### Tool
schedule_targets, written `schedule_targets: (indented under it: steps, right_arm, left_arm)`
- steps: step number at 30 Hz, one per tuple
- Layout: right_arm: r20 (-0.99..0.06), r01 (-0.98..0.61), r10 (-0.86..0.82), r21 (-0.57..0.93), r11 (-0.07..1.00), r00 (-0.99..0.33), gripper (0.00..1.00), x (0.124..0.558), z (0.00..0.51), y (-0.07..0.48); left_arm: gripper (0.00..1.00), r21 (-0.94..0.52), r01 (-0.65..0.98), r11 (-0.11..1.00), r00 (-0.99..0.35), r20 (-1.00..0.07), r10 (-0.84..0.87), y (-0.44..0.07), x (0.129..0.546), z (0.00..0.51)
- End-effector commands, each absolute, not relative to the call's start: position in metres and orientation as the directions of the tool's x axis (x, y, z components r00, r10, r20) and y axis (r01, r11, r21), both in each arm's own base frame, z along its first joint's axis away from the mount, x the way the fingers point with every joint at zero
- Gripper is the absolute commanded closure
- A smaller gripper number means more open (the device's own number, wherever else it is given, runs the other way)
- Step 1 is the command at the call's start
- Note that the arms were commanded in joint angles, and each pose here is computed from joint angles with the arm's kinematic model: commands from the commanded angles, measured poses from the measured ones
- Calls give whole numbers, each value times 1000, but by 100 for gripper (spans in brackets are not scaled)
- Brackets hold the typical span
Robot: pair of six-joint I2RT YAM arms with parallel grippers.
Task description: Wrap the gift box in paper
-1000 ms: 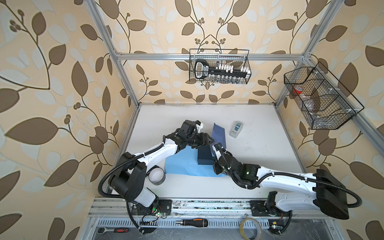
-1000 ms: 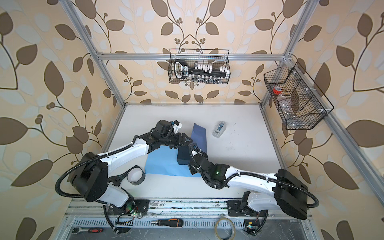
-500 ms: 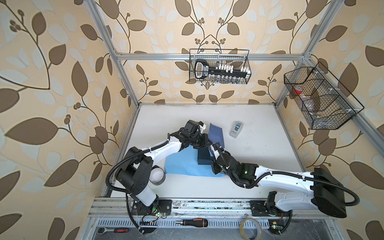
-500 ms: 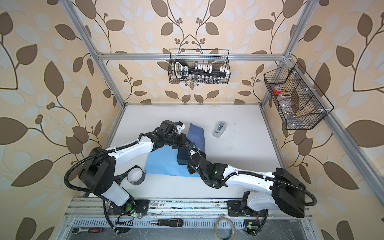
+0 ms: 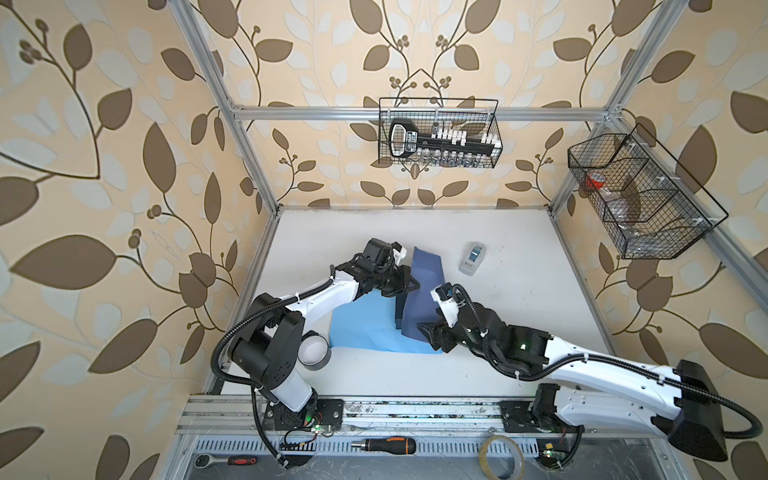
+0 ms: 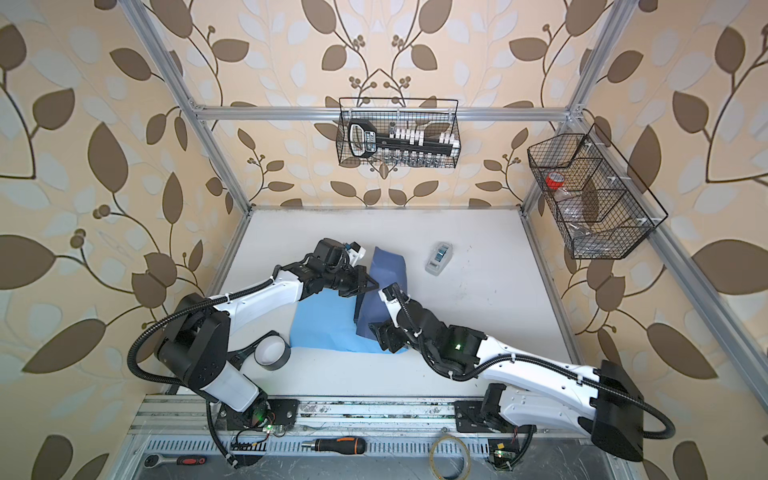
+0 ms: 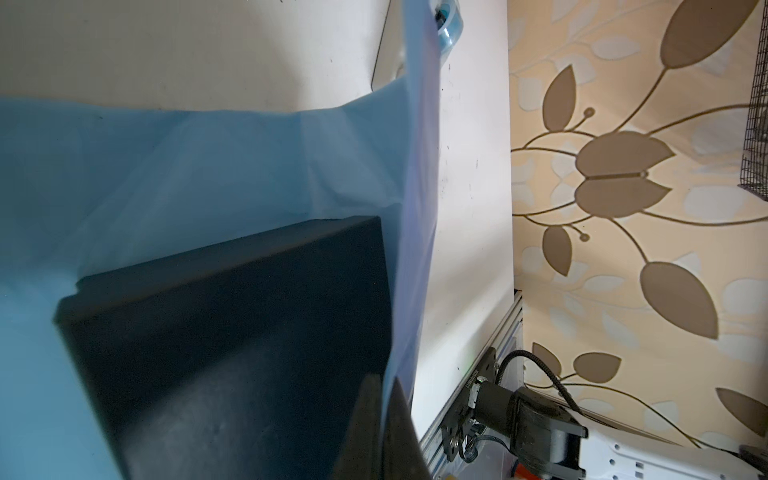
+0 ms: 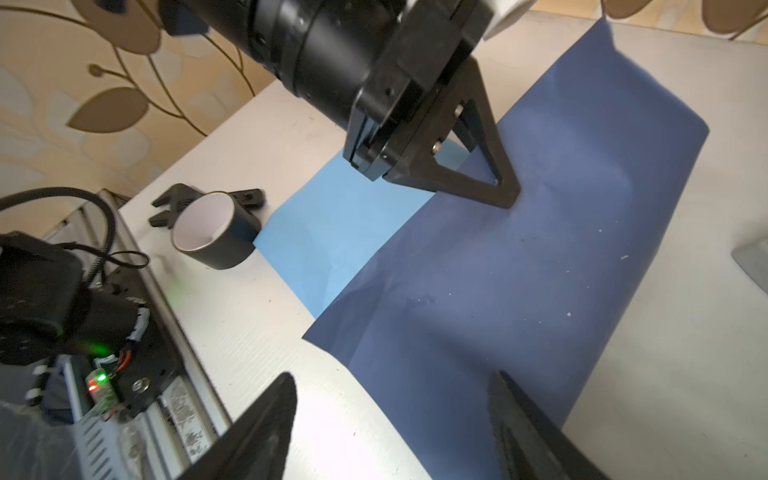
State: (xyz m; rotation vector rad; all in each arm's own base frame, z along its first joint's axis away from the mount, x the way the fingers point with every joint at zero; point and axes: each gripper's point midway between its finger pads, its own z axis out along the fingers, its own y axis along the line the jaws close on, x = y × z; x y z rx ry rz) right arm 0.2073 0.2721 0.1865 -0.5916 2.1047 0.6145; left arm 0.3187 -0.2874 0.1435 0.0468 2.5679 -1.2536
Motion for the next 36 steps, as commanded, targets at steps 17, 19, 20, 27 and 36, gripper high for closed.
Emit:
schedule_targets:
  steps: [17, 19, 20, 27, 36]
  right_arm:
    - [-616, -265, 143, 522, 811, -775, 3, 301, 150, 213]
    - [-595, -258, 139, 533, 806, -791, 1, 308, 143, 220]
    - [-583, -251, 137, 534, 807, -801, 0, 311, 138, 223]
    - [-552, -252, 118, 547, 798, -825, 0, 326, 122, 240]
    - [-516, -232, 90, 526, 818, -852, 0, 334, 96, 247]
  left_arm:
    - [100, -793, 139, 594, -956, -263, -127, -253, 310, 145]
    - [100, -792, 134, 596, -956, -261, -131, -251, 310, 142]
    - [100, -792, 130, 597, -957, -257, -132, -251, 310, 141]
    - [100, -792, 113, 600, -960, -244, -140, -247, 310, 134]
    - [100, -786, 102, 610, -959, -241, -150, -241, 311, 129]
